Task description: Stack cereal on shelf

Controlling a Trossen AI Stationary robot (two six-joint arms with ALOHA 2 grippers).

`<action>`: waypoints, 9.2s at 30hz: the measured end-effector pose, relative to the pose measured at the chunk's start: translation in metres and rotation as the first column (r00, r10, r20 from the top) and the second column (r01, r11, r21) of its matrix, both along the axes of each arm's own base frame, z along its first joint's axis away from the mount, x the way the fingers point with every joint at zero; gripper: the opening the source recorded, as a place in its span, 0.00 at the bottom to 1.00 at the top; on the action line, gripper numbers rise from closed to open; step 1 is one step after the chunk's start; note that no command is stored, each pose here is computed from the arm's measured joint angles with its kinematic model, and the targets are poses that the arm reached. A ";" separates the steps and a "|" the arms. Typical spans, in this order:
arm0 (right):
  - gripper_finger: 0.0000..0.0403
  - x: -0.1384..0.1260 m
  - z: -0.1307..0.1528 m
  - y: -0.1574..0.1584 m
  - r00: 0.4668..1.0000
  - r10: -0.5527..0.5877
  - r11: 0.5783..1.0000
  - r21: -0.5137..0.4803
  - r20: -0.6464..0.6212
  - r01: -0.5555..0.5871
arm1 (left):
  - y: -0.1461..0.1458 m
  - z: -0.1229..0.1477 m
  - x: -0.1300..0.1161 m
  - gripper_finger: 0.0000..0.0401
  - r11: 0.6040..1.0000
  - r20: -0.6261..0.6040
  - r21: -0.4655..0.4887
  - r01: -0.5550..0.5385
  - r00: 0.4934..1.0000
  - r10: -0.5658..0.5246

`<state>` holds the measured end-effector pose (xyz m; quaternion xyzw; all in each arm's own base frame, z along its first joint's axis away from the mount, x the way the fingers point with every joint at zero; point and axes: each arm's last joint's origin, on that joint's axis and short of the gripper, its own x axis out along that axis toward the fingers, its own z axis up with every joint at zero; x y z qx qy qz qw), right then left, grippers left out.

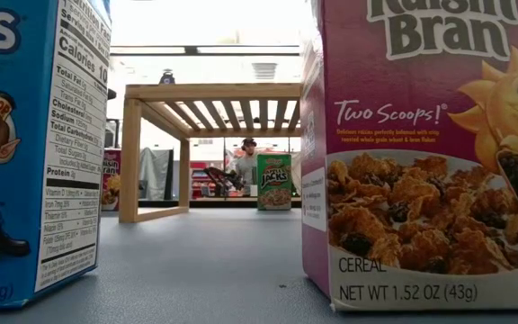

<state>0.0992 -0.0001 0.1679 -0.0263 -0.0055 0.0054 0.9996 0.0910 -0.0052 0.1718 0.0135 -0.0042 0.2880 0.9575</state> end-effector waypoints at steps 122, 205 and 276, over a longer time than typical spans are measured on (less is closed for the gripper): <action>0.71 0.050 0.235 -0.085 0.511 -0.535 0.820 -0.269 -0.672 0.506 | 0.000 0.001 0.000 0.00 1.000 0.011 -0.004 0.002 1.000 -0.002; 0.78 0.021 0.068 -0.196 0.175 -0.287 0.880 -0.187 -0.942 0.435 | 0.000 0.001 0.000 0.00 1.000 0.018 -0.010 0.018 1.000 -0.018; 0.31 0.146 0.264 -0.136 0.412 -0.180 0.981 -0.130 -0.893 0.146 | 0.000 0.001 0.000 0.00 0.999 0.029 -0.026 0.018 0.999 -0.018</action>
